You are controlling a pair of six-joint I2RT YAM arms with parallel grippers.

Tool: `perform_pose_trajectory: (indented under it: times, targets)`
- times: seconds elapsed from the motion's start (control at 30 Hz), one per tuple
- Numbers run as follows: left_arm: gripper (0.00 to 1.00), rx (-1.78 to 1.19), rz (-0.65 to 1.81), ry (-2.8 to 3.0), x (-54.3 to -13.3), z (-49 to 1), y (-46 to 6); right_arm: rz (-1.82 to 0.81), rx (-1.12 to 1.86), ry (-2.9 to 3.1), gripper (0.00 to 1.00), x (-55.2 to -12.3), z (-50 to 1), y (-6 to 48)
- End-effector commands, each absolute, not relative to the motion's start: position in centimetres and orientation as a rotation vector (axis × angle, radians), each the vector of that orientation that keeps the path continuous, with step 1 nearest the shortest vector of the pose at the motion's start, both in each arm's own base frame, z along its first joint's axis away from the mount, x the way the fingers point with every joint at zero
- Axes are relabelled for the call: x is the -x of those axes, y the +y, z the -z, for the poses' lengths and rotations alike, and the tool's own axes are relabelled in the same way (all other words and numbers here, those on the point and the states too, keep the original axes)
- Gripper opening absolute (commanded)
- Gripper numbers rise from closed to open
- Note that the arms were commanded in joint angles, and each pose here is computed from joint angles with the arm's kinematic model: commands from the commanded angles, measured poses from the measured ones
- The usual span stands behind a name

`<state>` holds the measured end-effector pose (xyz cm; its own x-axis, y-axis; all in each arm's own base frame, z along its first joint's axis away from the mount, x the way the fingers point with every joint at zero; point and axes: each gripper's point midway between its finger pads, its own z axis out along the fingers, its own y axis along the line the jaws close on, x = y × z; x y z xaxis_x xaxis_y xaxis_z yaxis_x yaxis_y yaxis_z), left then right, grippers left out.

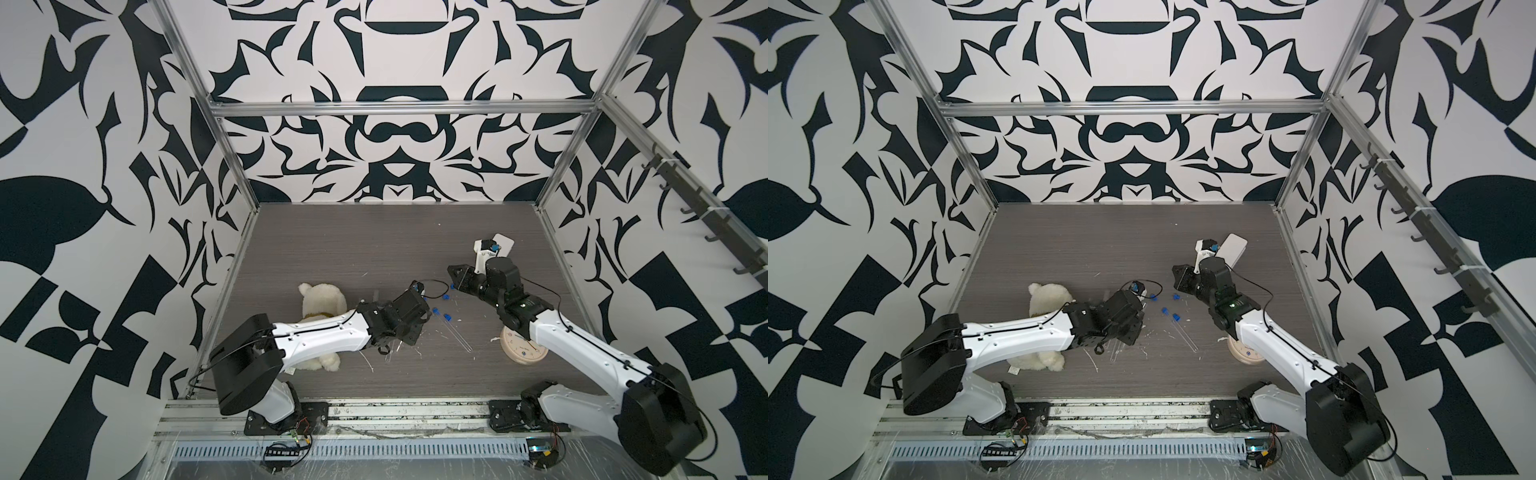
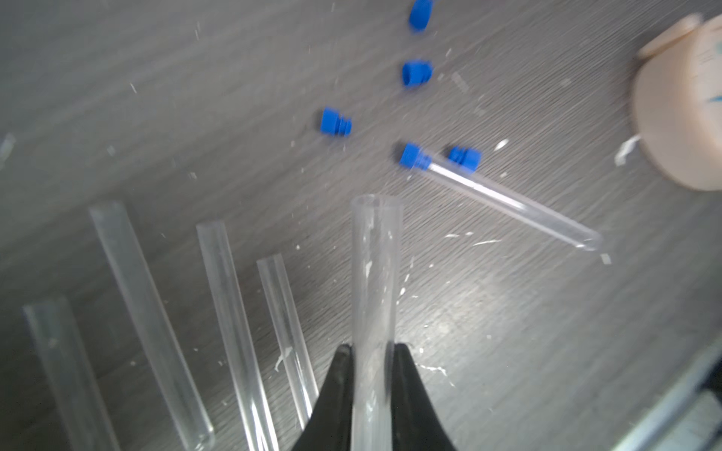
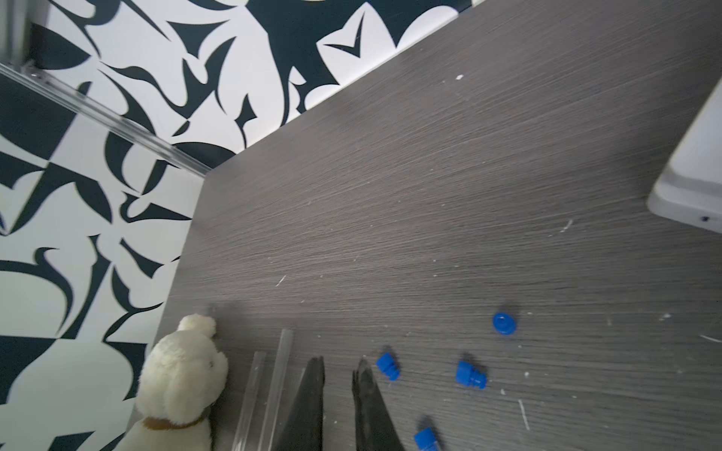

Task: Remove stoppers from test tubes
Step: Place the test tube at the center of the board.

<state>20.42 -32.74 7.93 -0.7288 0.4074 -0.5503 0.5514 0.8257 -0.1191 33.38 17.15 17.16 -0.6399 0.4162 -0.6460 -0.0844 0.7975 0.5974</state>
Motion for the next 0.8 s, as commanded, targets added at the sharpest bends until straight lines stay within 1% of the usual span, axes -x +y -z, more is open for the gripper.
perform_pose_trajectory:
  times: [0.0,0.37,0.47,0.6,0.77]
  targets:
    - [0.08,-0.646,0.384,2.552,-20.2,-5.9,-32.7,-0.63,-0.255,2.101,0.0,-35.0,-17.5,15.7]
    - [0.1,-0.592,0.299,2.647,-20.8,-2.2,-31.9,-0.516,-0.305,2.155,0.0,-36.3,-13.7,14.8]
    - [0.13,-0.591,0.288,2.658,-20.9,-1.8,-31.9,-0.492,-0.306,2.177,0.0,-36.6,-12.5,14.9]
    - [0.23,-0.586,0.291,2.664,-20.9,-1.6,-31.7,-0.464,-0.321,2.227,0.0,-37.0,-10.2,15.0]
    - [0.28,-0.584,0.307,2.663,-20.8,-1.8,-31.5,-0.47,-0.332,2.257,0.0,-37.9,-8.0,15.7]
